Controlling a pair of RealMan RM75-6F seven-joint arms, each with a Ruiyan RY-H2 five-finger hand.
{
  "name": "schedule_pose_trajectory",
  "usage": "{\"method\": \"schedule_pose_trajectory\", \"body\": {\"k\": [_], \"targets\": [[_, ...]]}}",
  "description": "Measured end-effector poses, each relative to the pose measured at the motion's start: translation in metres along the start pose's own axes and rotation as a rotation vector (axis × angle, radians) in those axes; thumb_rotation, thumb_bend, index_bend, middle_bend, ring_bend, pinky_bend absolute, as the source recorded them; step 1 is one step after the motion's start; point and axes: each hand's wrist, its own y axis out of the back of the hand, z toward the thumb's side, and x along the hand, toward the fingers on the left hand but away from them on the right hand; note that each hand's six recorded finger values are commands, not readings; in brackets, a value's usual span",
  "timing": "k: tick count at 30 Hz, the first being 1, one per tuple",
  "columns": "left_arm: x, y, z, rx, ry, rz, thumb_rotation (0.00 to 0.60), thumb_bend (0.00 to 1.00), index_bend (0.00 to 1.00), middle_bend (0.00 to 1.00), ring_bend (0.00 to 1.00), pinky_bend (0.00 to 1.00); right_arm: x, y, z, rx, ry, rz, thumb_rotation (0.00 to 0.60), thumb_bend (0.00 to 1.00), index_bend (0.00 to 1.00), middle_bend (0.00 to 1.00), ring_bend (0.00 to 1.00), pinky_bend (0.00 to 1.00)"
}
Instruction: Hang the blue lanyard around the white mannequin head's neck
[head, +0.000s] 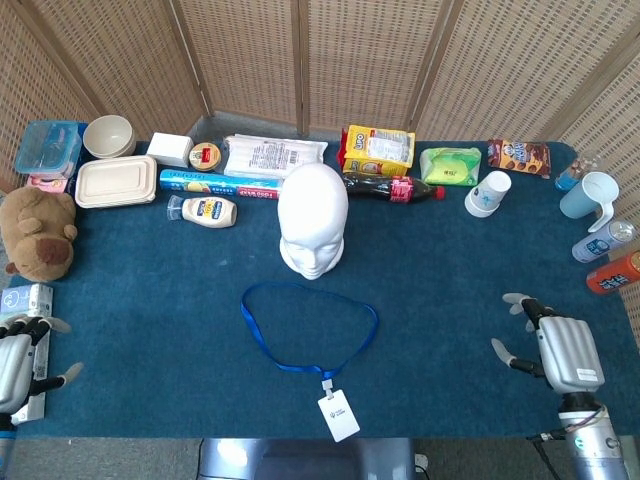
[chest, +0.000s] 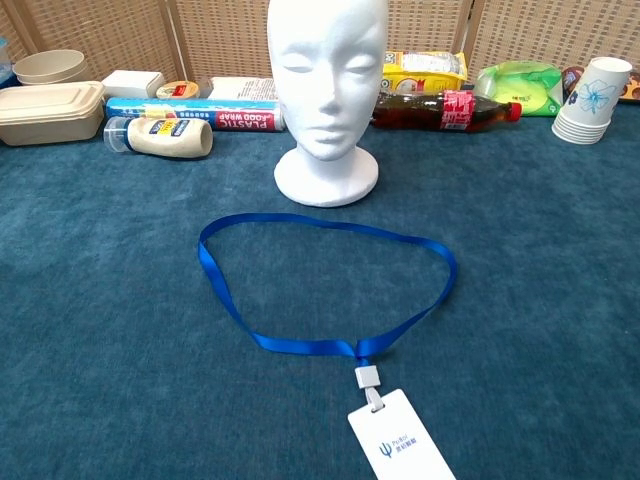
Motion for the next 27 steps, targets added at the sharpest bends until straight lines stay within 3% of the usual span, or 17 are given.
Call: {"method": "schedule_pose_trajectory", "body": {"k": [5, 10, 16, 27], "targets": [[0.009, -0.002, 0.005, 0.013, -0.008, -0.005, 0.596, 0.10, 0.40, 0.37, 0.27, 0.17, -0.025, -0.003, 0.023, 0.026, 0.038, -0.020, 0.464, 0.31, 0.34, 0.80, 0.96, 1.00], [0.019, -0.005, 0.010, 0.019, -0.018, -0.014, 0.595, 0.10, 0.40, 0.37, 0.27, 0.17, -0.050, -0.013, 0.049, 0.035, 0.070, 0.008, 0.468, 0.31, 0.43, 0.98, 1.00, 1.00], [0.029, -0.006, 0.013, 0.037, -0.032, -0.020, 0.592, 0.10, 0.40, 0.37, 0.27, 0.17, -0.070, -0.033, 0.072, 0.045, 0.091, 0.071, 0.468, 0.31, 0.51, 1.00, 1.00, 1.00], [0.046, -0.005, 0.025, 0.067, -0.065, -0.026, 0.596, 0.10, 0.40, 0.37, 0.27, 0.17, -0.089, -0.083, 0.118, 0.076, 0.138, 0.181, 0.472, 0.32, 0.50, 1.00, 1.00, 1.00]]}}
